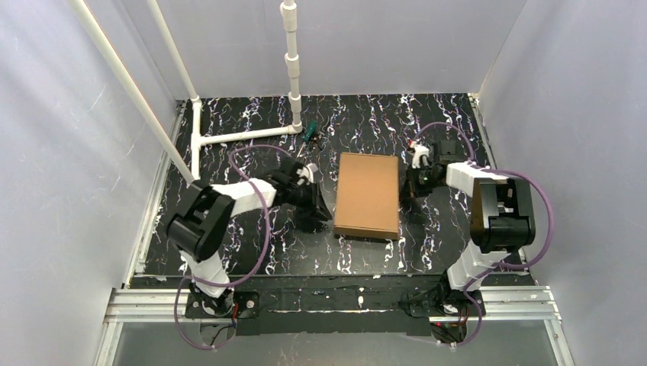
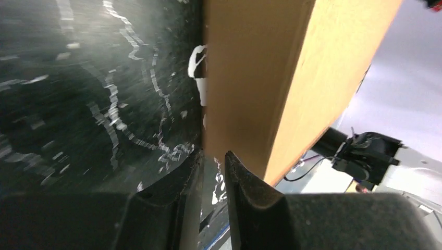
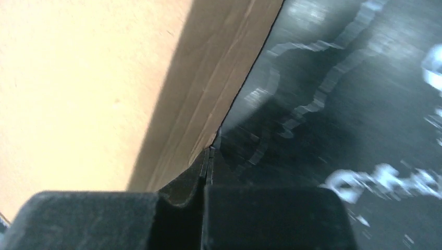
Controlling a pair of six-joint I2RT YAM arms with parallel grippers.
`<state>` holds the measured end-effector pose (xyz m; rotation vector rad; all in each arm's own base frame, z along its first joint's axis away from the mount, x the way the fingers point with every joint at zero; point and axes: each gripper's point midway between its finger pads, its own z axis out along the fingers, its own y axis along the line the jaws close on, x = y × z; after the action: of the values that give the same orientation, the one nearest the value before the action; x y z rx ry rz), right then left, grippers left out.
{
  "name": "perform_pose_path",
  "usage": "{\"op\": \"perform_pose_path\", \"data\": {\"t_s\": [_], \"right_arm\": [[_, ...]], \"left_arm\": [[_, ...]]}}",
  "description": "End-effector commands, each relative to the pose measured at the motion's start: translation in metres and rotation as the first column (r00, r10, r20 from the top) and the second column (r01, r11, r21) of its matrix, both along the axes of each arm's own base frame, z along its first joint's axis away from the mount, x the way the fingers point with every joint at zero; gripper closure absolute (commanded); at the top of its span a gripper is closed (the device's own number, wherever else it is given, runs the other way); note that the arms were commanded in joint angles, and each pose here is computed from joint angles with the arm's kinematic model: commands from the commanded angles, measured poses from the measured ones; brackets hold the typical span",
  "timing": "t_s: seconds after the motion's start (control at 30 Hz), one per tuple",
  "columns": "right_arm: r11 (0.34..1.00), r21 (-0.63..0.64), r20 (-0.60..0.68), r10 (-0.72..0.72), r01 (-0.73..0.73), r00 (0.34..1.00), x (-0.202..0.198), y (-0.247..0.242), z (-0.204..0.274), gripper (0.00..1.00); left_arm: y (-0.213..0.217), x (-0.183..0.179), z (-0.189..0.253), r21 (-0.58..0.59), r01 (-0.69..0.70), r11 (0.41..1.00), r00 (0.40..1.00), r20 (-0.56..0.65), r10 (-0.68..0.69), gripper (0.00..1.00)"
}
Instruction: Fold the paper box
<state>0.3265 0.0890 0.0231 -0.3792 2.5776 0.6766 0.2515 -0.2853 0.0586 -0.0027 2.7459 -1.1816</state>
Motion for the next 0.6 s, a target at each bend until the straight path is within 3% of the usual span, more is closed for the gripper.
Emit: {"op": "perform_pose_path", "data": {"t_s": [0.0,0.2,0.3,0.4,0.57], "right_arm": [[0.993,0.076,-0.068,0.091,-0.085,0.994,-0.011,0.043,-0.007,0.98],[0.985,0.144,-0.126,0.113,-0.094,0.986,-0.009,0.055,-0.007,0.97],[0.997,-0.037,-0.068,0.059,-0.062,0.996,0.006,0.025,-0.008,0.97],[0.976,-0.214,0.077,-0.027,0.043,0.997,0.029,-0.024,0.011,0.95],[0.944,-0.326,0.268,0.045,0.047,0.962,0.039,-0.072,0.075,0.88]], "left_arm": [[-0.037,0.003,-0.006,-0.021,0.021,1.000,1.000,-0.006,-0.021,0.80],[-0.054,0.003,-0.010,-0.010,0.051,0.999,0.999,-0.008,-0.051,0.80],[-0.039,0.010,-0.007,0.064,0.004,0.998,1.000,0.019,-0.005,0.79],[-0.006,0.019,-0.003,0.141,-0.089,0.986,0.995,0.063,0.080,0.78],[0.052,0.031,0.043,0.136,-0.228,0.964,0.952,0.241,0.191,0.76]]}}
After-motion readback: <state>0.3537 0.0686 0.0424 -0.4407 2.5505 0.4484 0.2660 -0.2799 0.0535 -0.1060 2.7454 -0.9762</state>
